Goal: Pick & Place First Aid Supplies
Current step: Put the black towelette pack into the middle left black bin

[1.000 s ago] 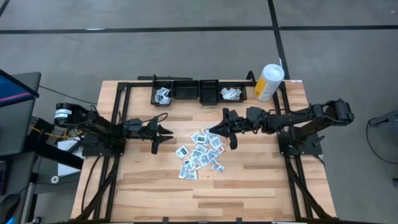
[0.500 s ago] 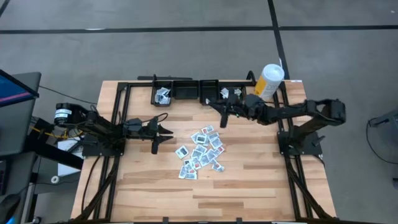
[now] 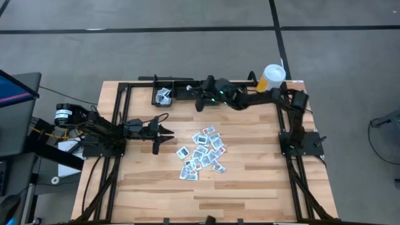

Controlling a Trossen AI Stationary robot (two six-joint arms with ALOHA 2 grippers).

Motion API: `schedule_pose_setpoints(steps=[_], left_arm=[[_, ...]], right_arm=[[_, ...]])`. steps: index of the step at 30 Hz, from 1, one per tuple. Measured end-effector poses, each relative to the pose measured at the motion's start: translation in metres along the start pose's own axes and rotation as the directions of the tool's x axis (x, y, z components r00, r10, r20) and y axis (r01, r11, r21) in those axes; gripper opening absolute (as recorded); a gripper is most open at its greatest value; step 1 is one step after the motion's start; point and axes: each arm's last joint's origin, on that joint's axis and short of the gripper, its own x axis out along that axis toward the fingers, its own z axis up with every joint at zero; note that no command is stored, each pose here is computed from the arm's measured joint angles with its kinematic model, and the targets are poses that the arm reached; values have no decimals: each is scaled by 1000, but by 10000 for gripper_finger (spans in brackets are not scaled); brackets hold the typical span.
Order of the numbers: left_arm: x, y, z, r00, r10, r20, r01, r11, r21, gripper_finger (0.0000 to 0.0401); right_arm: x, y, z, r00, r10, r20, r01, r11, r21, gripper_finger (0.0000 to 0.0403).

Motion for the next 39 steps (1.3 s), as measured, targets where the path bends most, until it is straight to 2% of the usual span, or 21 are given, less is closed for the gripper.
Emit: schedule_pose_setpoints(steps=[7, 13, 24, 30, 35, 39], left_arm=[[0, 0, 0, 1000, 0, 0, 0, 1000, 0, 104], [0, 0, 0, 1000, 0, -1, 0, 1000, 15, 104], [0, 0, 0, 1000, 0, -5, 0, 1000, 15, 104], [0, 0, 0, 1000, 0, -5, 0, 1000, 15, 104], [0, 0, 0, 1000, 0, -5, 0, 1000, 15, 104], [0, 0, -1, 1000, 1, -5, 0, 1000, 15, 104]], right_arm=[[43, -18, -14, 993, -3, -119, 6, 1000, 23, 2], [57, -12, -12, 992, 45, -118, -42, 999, 26, 10], [51, -12, 0, 990, -5, -138, 4, 1000, -10, 93], [44, -17, 8, 983, -45, -178, 42, 999, -25, 117], [30, -15, 20, 960, -45, -275, 15, 994, -110, 118], [13, -5, 25, 906, -25, -422, -68, 977, -203, 119]])
